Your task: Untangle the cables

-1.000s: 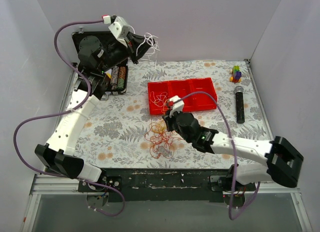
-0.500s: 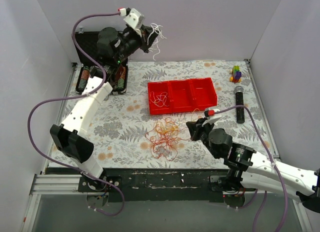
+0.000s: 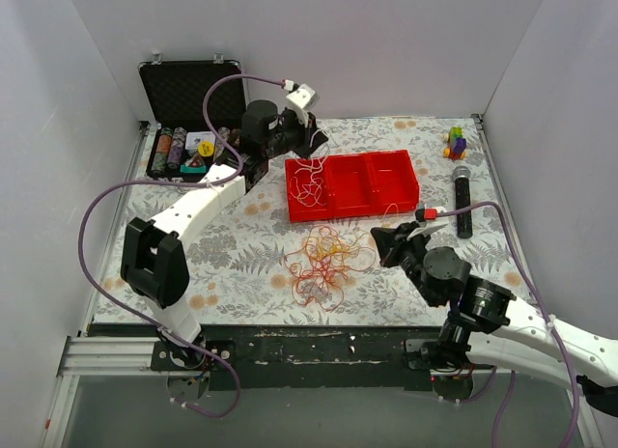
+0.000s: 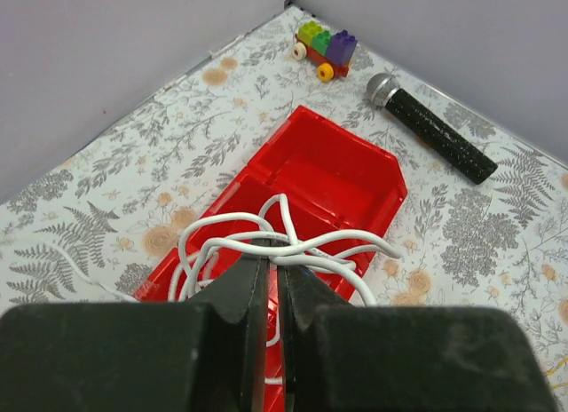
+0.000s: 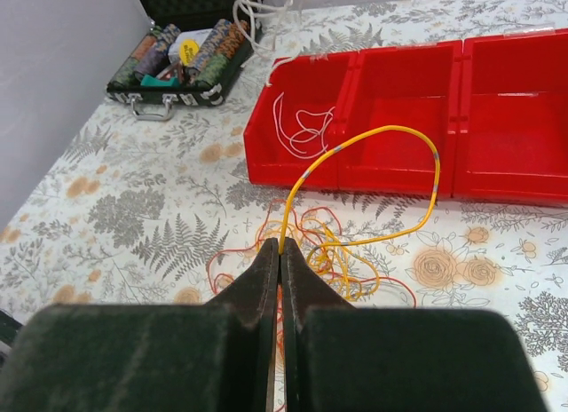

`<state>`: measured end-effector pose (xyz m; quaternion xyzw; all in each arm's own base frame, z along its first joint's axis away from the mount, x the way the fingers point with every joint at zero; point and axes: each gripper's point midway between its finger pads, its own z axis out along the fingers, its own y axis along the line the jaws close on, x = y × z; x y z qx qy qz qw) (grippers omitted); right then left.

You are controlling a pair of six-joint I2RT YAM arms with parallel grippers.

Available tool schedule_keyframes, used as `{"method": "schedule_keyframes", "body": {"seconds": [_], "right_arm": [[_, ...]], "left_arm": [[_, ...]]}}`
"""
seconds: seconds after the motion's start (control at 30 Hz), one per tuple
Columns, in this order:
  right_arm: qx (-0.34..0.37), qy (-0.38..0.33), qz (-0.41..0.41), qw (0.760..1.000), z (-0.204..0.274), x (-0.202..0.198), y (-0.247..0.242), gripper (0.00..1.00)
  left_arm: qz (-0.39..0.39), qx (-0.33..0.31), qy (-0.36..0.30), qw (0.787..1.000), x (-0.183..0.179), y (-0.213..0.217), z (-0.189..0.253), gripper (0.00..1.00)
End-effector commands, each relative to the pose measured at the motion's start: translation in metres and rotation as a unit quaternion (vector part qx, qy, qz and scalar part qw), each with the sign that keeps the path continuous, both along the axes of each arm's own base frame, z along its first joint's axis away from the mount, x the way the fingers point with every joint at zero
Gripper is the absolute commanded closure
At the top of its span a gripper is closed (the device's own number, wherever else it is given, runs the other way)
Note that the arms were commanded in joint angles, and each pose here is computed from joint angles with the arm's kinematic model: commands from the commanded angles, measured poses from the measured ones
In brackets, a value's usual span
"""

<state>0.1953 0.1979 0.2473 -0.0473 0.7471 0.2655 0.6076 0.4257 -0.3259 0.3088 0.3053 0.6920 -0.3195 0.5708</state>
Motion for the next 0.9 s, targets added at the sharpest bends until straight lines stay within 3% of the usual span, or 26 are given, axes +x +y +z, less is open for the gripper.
{"method": "schedule_keyframes", "body": {"seconds": [0.0,0.3,0.5,0.77,0.8,0.87], "right_arm": [[0.031,-0.020,-0.010,0.999,0.031,0.000,-0.007,0.99],[0.026,-0.030,-0.013,0.999,0.044,0.000,-0.011,0.99],[0.023,-0.039,-0.014,0.999,0.049,0.002,-0.010,0.99],[0.020,-0.037,-0.006,0.999,0.046,0.002,-0.004,0.99],[0.019,-0.037,-0.006,0.999,0.046,0.002,-0.004,0.99],[0.019,-0.036,-0.004,0.999,0.046,0.002,-0.003,0.99]], "left_arm": [[-0.009,0.017,0.007,1.000,0.003,-0.002,-0.015,1.00],[-0.026,0.059,0.152,0.986,-0.021,0.000,-0.117,1.00],[0.009,0.069,0.168,0.983,-0.025,0.013,-0.140,1.00],[0.097,0.145,0.208,0.962,-0.013,0.033,-0.188,1.00],[0.098,0.141,0.207,0.963,-0.011,0.033,-0.186,0.95],[0.092,0.134,0.211,0.964,-0.013,0.030,-0.184,0.56]]}}
